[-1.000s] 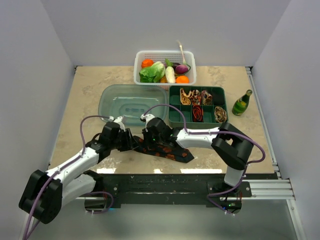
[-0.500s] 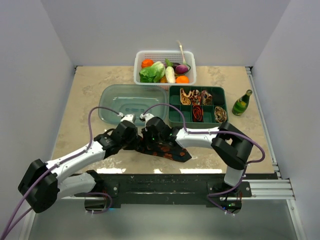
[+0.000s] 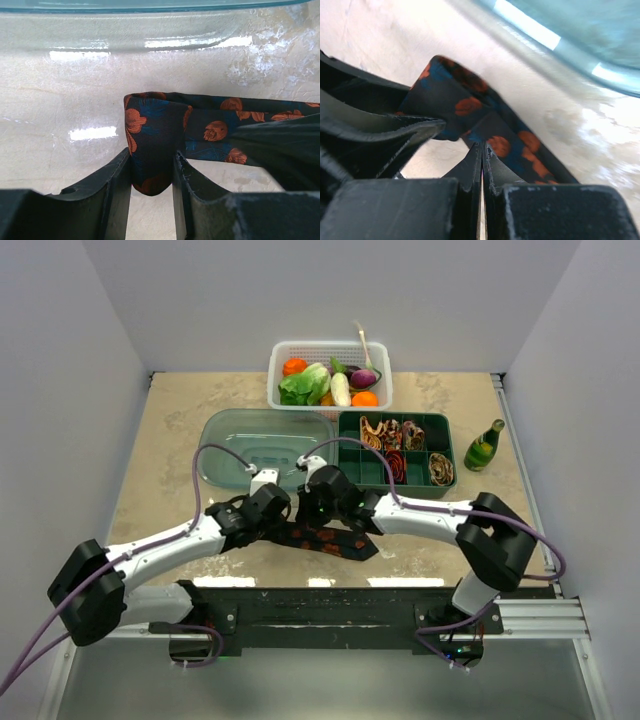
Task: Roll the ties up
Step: Roll the tie at the center of the board.
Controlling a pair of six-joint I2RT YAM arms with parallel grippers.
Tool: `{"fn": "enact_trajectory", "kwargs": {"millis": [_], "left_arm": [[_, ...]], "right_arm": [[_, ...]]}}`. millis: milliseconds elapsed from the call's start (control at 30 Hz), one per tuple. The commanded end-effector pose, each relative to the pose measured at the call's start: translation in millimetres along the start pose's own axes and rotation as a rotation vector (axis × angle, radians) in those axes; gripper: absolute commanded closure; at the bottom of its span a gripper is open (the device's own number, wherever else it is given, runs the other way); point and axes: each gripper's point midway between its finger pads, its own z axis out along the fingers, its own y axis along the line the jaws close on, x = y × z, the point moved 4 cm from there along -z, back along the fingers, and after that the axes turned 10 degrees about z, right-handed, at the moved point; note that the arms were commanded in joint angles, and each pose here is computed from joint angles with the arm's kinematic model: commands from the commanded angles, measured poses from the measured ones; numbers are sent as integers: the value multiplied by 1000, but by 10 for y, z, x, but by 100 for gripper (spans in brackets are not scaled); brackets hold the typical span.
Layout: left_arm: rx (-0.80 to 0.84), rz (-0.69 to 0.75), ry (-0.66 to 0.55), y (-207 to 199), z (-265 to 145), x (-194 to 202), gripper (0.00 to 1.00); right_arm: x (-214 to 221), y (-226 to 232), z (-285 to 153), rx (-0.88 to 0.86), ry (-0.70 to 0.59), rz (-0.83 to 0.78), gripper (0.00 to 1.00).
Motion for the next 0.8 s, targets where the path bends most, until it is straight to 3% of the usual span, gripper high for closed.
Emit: {"fn": "enact_trajectory", "kwargs": {"millis": [0,367,767], "left_arm": [[-95,7,-42,28,-60,-146,100],[-284,129,22,13,-134,-132,100],[-445,300,96,-225,-59,-23,100]], "right_arm": [[-203,-165,-254,51,-79,22,100],[-219,-641,-472,173,-101,49,100],[-121,-762,-473,204,-78,58,100]]}}
